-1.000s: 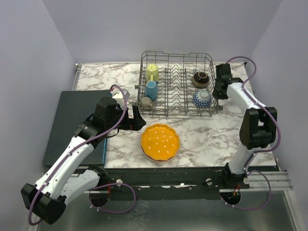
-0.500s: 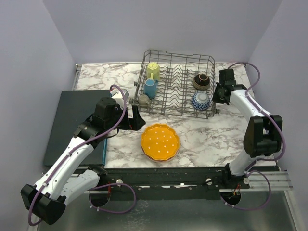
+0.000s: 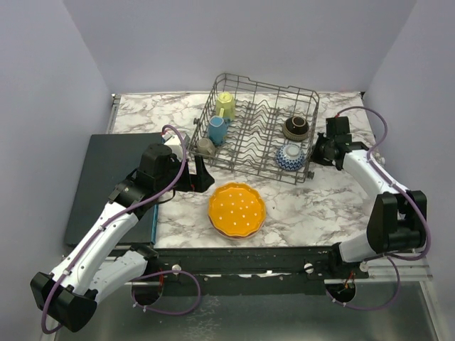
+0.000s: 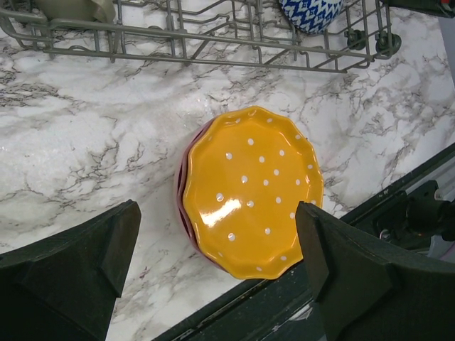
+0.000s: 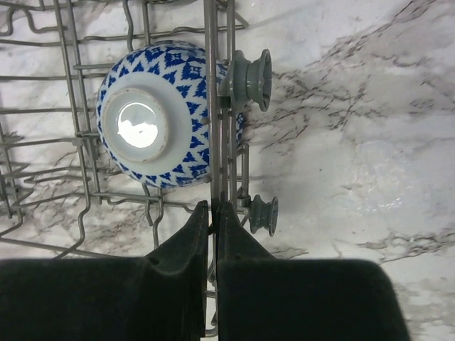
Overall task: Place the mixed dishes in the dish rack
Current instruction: Move the dish rack to the center of the board.
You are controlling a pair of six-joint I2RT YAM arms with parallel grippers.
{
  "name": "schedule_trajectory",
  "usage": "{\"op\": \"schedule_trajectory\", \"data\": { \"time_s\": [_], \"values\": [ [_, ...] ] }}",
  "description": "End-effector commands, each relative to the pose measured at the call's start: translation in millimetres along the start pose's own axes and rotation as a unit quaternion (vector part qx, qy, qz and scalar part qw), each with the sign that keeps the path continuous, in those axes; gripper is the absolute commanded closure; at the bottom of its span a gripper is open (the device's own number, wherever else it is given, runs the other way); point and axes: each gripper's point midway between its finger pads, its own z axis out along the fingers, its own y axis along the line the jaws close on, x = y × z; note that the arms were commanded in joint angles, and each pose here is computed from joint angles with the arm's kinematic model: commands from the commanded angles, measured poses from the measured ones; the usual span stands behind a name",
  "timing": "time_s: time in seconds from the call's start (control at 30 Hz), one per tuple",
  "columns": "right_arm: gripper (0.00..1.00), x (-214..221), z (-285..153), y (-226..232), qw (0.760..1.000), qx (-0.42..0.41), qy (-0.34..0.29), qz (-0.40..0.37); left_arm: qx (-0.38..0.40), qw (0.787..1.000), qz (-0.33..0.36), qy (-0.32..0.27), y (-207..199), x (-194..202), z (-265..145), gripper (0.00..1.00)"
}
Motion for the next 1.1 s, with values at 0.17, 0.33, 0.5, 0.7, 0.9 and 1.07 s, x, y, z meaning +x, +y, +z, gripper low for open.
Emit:
{"op": "schedule_trajectory", "data": {
  "time_s": [0.17,0.33,0.5,0.7,0.9,1.07],
  "values": [
    [1.00,66.2,-27.4,47.3,0.991,-0.109,0.078,0.022,-0.019,1.000,0.009,-0.016,7.7,-3.6,-1.3,0.01],
    [1.00,83.4,-37.2,60.0,0.987,-0.133,0.088,0.027,-0.029,0.999,0.004,-0.017,11.5,-3.9,-0.3,0.01],
    [1.00,99.5,-46.2,74.9,0.984,-0.147,0.097,0.016,-0.035,0.999,-0.017,-0.009,13.3,0.0,3.1,0.01],
    [1.00,108.5,-56.7,84.0,0.982,-0.158,0.098,0.008,-0.036,0.997,-0.074,0.011,13.4,16.1,6.8,0.01],
    [1.00,110.0,-63.0,91.3,0.980,-0.174,0.095,0.003,-0.063,0.986,-0.151,0.044,24.0,42.3,19.6,0.01],
    [1.00,114.6,-62.9,94.4,0.978,-0.186,0.097,0.000,-0.090,0.975,-0.186,0.077,37.3,64.8,38.1,0.01]
  ]
}}
